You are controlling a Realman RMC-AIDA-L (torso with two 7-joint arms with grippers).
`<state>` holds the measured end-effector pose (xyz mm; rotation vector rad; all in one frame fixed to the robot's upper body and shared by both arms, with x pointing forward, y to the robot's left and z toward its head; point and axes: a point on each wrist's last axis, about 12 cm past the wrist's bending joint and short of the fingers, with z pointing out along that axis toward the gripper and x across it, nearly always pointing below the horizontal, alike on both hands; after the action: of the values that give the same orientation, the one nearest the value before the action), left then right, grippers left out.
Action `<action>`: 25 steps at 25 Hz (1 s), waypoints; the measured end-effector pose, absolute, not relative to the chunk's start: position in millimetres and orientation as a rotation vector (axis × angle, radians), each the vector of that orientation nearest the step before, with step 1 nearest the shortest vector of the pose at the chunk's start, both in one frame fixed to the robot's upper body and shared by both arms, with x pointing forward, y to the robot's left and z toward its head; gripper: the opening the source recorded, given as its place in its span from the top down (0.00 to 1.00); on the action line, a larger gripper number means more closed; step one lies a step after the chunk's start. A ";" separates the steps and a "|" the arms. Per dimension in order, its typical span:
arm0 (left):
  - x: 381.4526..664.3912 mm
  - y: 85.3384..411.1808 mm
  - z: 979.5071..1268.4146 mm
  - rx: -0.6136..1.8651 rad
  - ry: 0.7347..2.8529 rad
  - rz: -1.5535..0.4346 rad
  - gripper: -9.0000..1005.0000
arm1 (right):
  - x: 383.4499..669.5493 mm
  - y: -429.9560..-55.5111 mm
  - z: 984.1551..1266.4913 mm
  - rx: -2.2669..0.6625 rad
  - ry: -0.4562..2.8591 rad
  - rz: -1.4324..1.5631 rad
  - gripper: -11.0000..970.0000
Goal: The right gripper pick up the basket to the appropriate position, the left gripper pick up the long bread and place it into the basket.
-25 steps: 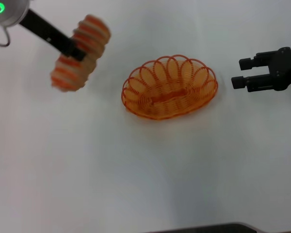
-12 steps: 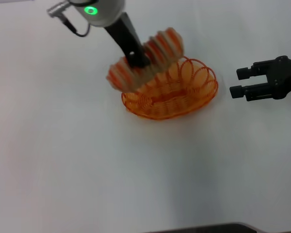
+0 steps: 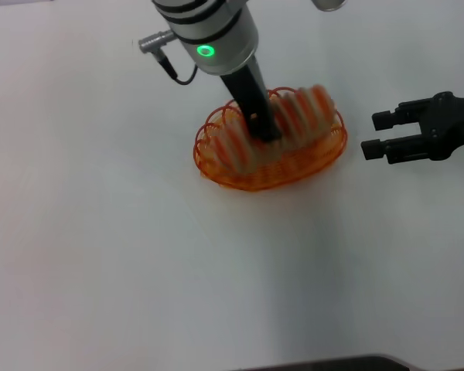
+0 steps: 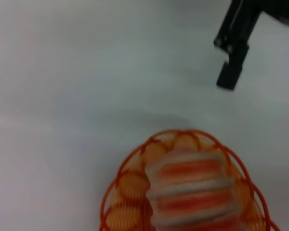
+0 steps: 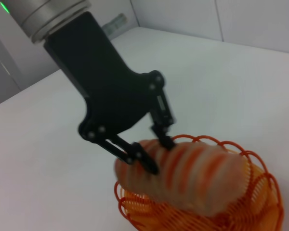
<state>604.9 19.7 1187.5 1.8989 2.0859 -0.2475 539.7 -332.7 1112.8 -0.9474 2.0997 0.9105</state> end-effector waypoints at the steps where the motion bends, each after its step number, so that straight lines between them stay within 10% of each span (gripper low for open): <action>1: 604.9 18.2 1187.5 1.889 2.079 -0.260 0.78 | 539.8 -332.0 1112.5 -0.950 2.100 0.912 0.26; 16: 610.9 98.7 1176.8 1.379 2.098 -0.691 0.28 | 542.2 -327.8 1111.2 -0.961 2.105 0.917 0.26; 25: 578.1 223.8 1122.8 0.870 2.132 -1.113 0.29 | 553.5 -319.0 1119.3 -0.995 2.077 0.913 0.26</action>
<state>578.1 223.8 1122.8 0.8703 2.1321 -1.1126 553.5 -319.0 1119.3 -0.9950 2.0769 0.9133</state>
